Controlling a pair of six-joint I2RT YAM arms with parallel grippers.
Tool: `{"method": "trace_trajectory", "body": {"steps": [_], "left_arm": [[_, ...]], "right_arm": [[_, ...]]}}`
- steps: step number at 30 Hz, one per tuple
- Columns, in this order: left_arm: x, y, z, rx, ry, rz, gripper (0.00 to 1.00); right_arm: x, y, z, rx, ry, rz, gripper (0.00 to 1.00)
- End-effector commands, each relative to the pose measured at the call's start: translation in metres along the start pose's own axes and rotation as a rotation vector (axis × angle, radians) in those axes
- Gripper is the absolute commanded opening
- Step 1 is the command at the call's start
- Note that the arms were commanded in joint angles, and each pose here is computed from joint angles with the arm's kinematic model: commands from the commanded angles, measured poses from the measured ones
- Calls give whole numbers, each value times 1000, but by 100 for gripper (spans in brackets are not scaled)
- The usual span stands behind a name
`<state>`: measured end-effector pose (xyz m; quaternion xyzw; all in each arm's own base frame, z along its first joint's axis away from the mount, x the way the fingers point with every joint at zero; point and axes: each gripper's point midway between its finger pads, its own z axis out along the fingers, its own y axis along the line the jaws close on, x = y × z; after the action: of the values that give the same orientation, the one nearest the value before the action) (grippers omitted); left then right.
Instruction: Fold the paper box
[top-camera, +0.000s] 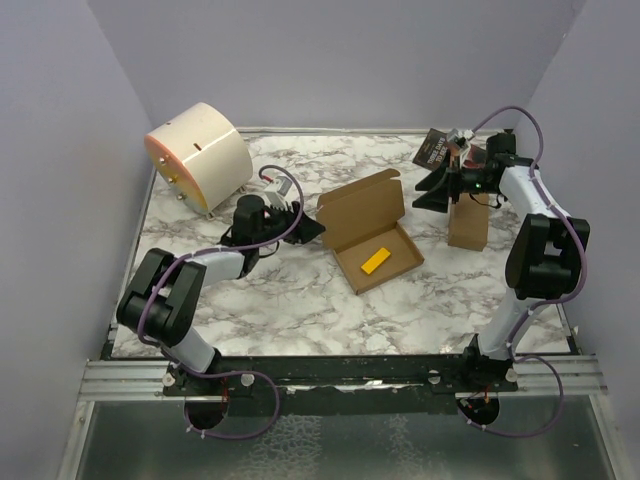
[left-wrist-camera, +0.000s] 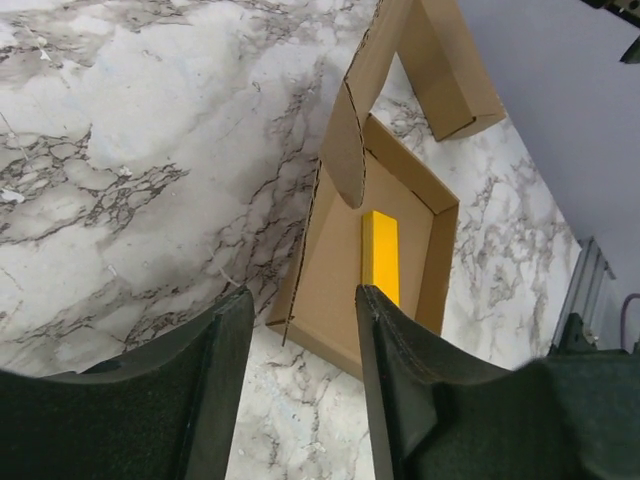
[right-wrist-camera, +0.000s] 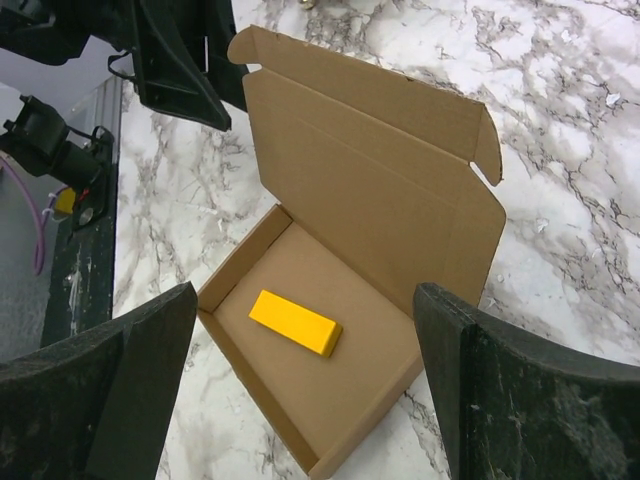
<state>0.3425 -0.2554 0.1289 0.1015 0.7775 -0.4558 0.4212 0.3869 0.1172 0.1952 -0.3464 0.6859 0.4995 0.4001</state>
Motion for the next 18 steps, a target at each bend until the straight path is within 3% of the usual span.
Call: {"method": "trace_trajectory", "body": {"steps": [1, 7, 15, 18], "left_arm": [[-24, -4, 12, 2, -68, 107, 46], [-21, 1, 21, 15, -55, 131, 40], [-24, -4, 27, 62, -45, 202, 1], [-26, -7, 25, 87, -50, 273, 0]], "right_arm": [[-4, 2, 1, 3, -3, -16, 90], [1, -2, 2, 9, 5, -7, 90], [-1, -18, 1, 51, 34, -35, 89], [-4, -23, 0, 51, 38, -99, 89]]}}
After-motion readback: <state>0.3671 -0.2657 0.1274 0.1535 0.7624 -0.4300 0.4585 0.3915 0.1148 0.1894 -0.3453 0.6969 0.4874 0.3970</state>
